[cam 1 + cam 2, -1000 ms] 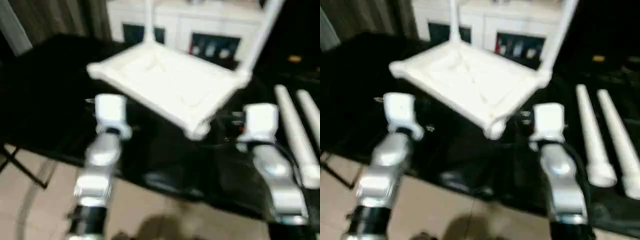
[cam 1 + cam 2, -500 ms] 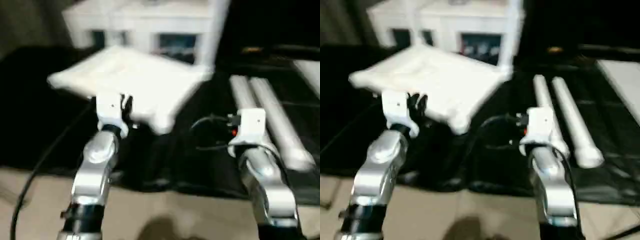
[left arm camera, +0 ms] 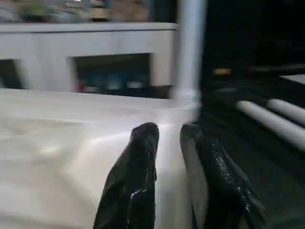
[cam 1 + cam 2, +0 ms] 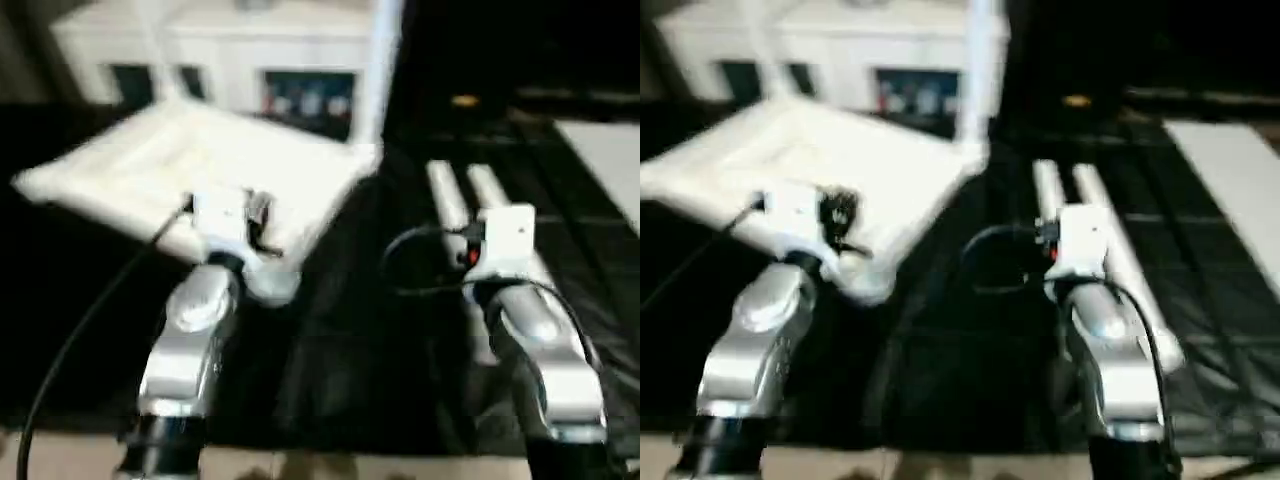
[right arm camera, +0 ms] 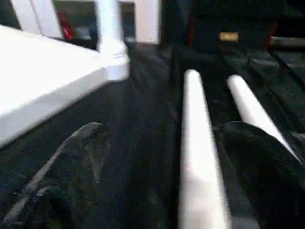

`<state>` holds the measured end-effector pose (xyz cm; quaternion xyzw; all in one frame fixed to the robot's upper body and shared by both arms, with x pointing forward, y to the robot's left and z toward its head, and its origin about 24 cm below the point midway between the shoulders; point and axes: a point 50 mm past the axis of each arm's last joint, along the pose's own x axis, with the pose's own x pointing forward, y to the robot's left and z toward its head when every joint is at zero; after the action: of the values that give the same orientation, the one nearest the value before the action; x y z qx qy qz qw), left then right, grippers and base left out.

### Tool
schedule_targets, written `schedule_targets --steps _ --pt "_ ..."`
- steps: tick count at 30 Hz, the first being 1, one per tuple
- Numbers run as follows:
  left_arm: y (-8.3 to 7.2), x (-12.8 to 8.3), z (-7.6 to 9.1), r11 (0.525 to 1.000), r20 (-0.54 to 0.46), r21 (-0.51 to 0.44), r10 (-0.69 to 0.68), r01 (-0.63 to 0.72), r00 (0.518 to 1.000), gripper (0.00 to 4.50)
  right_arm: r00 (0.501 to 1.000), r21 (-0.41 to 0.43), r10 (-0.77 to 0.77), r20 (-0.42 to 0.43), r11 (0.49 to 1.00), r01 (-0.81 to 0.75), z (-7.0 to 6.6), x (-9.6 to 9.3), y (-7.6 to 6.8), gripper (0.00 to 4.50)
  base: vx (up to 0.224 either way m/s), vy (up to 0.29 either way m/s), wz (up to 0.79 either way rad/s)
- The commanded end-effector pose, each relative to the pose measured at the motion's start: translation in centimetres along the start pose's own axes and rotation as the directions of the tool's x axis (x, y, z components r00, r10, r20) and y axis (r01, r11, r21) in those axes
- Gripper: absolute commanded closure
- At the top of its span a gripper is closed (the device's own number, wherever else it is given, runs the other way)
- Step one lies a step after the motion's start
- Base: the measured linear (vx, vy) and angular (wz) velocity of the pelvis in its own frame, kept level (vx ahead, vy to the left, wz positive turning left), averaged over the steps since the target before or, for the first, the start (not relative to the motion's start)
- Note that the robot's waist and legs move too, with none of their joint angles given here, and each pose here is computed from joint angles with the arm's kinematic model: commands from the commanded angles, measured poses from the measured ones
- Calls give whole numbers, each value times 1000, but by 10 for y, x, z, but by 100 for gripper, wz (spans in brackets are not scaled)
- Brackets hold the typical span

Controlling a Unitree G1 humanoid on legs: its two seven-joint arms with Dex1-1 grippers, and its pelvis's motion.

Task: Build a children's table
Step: Pick table leg

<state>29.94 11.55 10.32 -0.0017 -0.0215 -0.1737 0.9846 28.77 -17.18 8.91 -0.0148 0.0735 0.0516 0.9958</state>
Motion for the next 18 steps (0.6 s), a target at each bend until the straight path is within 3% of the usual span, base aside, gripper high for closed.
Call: schedule_targets --steps 1,6,9,15,18 --pt "-8 -5 0 990 -12 -8 -143 143 990 320 1000 -21 11 -22 1000 -11 6 1 -3 11 6 -119 2" --pt "-4 -13 5 948 -24 20 -317 317 948 283 995 -62 9 -99 998 -15 10 7 -11 0 -32 -85 -5" --pt "-1 -16 6 900 -110 66 -422 430 900 271 986 -42 8 -165 999 -15 10 13 -16 0 -101 -3 -1" --pt "-4 -17 13 841 -167 60 -523 538 836 227 976 -9 16 -215 1000 -19 14 23 -18 0 -125 29 -5" --pt "-8 -19 18 802 -189 71 -573 593 798 197 962 -46 15 -271 999 -28 14 30 -17 0 -102 -47 9"
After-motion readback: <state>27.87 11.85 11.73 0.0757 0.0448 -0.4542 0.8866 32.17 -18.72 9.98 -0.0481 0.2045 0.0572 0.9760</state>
